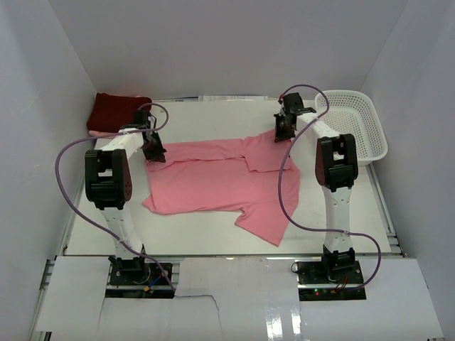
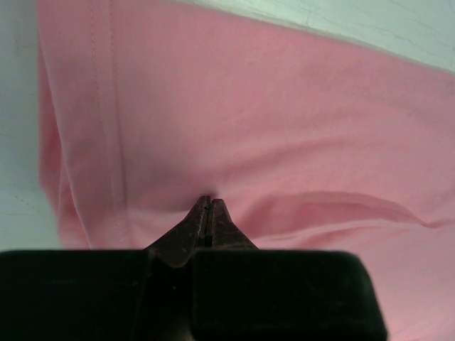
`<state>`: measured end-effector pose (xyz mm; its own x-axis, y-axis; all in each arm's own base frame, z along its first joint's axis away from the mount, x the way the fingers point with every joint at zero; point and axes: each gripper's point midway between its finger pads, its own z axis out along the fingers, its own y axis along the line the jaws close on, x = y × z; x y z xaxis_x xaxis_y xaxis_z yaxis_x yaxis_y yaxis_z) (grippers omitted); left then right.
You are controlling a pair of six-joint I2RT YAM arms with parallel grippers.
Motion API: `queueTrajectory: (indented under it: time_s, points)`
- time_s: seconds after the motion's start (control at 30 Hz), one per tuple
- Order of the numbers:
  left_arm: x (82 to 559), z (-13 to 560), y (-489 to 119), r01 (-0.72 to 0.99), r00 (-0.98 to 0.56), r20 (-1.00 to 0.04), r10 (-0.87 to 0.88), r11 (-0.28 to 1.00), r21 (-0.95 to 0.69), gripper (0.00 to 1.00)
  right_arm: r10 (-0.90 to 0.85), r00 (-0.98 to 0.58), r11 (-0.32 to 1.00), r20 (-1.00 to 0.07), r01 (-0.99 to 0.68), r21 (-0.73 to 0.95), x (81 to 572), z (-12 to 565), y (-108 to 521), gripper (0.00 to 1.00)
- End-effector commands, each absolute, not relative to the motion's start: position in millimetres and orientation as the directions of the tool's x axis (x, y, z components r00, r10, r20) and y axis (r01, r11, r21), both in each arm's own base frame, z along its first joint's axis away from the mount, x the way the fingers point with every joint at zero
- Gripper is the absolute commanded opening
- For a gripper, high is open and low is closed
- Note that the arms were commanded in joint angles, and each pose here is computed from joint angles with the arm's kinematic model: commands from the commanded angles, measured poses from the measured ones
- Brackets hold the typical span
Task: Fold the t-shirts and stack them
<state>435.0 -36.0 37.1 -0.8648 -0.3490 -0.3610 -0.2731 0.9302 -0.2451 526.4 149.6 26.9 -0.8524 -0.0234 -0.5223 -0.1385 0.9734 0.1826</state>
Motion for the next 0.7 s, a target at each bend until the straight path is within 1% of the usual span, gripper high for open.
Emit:
queueTrajectory:
  time_s: [0.0, 0.27, 0.43, 0.47, 0.67]
  points:
    - [447, 39, -29, -0.291, -0.851, -0.384, -0.359, 0.930, -0.224, 0.00, -0.009, -0.869, 0.986, -0.495, -0.090, 0.140, 534, 10, 124, 0.08]
    - [469, 28, -24, -0.309, -0.843, -0.395, -0.365, 0.930, -0.200, 0.00, 0.016, -0.867, 0.986, -0.498, -0.069, 0.152, 548, 4, 114, 0.08]
    - [491, 27, -23, -0.310, -0.840, -0.403, -0.364, 0.931, -0.195, 0.00, 0.023, -0.867, 0.985, -0.498, -0.066, 0.162, 558, 0, 111, 0.08]
    - [496, 26, -6, -0.340, -0.828, -0.403, -0.391, 0.920, -0.193, 0.00, 0.027, -0.861, 0.985, -0.508, -0.065, 0.163, 562, 3, 110, 0.09]
    - [517, 23, -12, -0.328, -0.829, -0.396, -0.396, 0.916, -0.230, 0.00, 0.065, -0.845, 0.978, -0.531, -0.051, 0.202, 585, 0, 103, 0.11]
